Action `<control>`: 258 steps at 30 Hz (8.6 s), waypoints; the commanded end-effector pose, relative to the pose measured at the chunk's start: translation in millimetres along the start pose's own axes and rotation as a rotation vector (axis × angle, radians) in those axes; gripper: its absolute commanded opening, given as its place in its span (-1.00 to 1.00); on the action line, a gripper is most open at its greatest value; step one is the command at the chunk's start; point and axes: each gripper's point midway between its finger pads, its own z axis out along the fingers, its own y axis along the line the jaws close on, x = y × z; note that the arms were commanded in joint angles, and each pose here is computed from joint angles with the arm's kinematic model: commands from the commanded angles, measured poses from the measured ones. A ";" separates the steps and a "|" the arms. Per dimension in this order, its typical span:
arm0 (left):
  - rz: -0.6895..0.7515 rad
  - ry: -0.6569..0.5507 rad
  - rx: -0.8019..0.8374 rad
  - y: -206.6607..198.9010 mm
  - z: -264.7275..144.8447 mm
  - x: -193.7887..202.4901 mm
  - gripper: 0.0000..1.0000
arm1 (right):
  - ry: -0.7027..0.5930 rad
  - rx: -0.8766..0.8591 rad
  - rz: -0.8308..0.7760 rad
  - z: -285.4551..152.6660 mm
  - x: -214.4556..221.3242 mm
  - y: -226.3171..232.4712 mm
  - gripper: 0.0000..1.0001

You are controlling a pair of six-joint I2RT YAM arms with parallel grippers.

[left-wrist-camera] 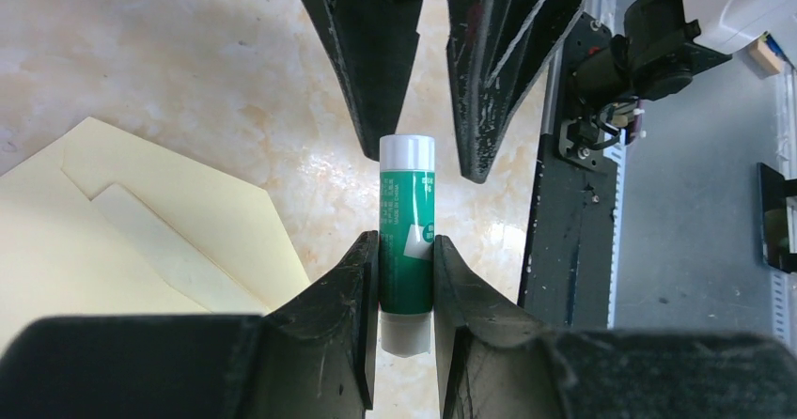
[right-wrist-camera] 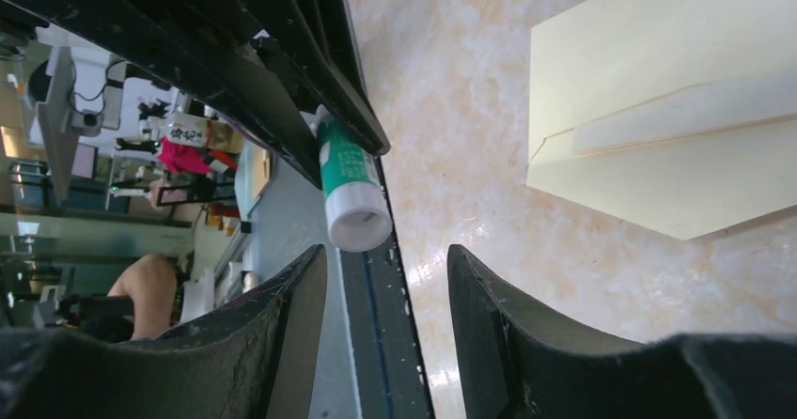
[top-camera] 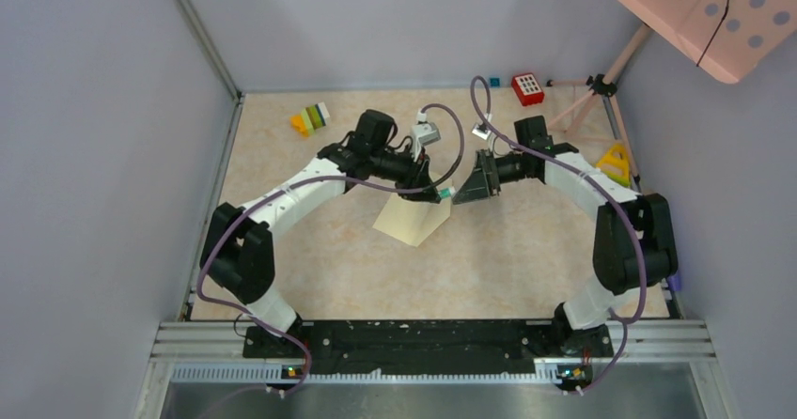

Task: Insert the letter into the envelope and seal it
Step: Screw the solid glue, then close the solid glue cap on the solid glue.

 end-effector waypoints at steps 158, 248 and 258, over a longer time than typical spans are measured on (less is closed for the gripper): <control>-0.099 0.006 0.369 -52.9 -4.4 -6.4 -0.77 | -0.124 0.089 -0.800 -11.3 -9.7 84.9 0.54; 0.027 0.128 -0.286 84.8 -63.0 71.1 -0.84 | -0.068 0.072 -0.020 11.7 -19.5 -5.8 0.83; 0.278 0.138 -0.189 20.1 -22.9 46.9 -0.84 | 0.018 -0.101 0.136 24.3 -5.4 7.4 0.48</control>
